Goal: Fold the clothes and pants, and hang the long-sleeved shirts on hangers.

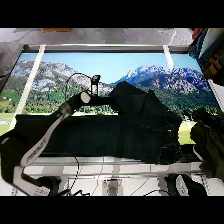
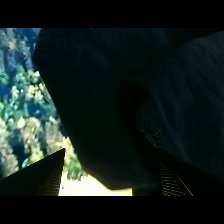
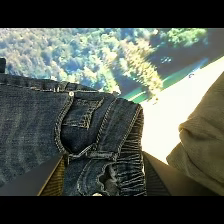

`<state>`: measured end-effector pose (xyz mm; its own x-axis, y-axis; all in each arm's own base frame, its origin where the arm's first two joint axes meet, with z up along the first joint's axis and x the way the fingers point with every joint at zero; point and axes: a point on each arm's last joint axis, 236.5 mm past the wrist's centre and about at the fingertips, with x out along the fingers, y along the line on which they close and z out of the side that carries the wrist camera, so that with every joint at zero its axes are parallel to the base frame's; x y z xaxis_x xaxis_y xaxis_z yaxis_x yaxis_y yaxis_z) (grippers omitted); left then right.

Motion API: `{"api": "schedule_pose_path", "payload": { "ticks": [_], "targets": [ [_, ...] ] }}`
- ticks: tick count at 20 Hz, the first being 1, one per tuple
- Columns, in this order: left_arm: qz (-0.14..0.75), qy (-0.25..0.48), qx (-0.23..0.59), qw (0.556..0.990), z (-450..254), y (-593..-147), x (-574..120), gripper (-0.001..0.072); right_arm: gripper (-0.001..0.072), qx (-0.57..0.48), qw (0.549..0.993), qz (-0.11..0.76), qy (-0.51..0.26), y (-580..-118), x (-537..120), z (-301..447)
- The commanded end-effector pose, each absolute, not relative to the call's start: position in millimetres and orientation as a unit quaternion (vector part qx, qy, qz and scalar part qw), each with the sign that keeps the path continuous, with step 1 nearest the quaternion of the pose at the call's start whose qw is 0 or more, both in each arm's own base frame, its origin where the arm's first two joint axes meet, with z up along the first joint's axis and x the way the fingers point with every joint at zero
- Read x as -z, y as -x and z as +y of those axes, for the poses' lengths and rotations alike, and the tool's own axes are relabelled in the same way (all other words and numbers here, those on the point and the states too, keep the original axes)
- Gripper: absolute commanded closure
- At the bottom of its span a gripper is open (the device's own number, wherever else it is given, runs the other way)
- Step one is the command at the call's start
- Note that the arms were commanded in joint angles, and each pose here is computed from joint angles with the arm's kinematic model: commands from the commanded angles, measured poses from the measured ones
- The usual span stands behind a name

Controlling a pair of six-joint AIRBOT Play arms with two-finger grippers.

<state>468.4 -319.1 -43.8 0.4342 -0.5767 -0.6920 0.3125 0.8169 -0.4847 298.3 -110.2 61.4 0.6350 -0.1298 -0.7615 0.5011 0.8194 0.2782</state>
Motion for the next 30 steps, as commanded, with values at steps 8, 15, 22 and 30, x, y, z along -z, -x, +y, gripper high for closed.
{"api": "schedule_pose_path", "payload": {
  "ticks": [8, 15, 22, 30],
  "targets": [
    [0.435, 0.212, 0.213, 0.849, -325.4, -526.6, 84.2, 0.0317, 0.0186, 0.181, 0.872, 0.386, -0.239, -298.9, -61.9, -110.2],
    [0.327, 0.182, 0.198, 0.906, -276.7, -569.3, -4.8, 0.069, 0.0186, 0.181, 0.872, 0.386, -0.239, -298.7, -61.7, -110.2],
    [0.1, -0.032, 0.212, 0.972, -215.6, -566.2, -203.5, 0.0689, 0.0185, 0.179, 0.869, 0.393, -0.241, -296.6, -59.9, -108.3],
    [0.218, -0.107, 0.384, 0.891, -328.3, -459.0, -160.7, 0.0689, 0.0185, 0.173, 0.856, 0.42, -0.245, -287.0, -51.4, -100.8]
  ]
}}
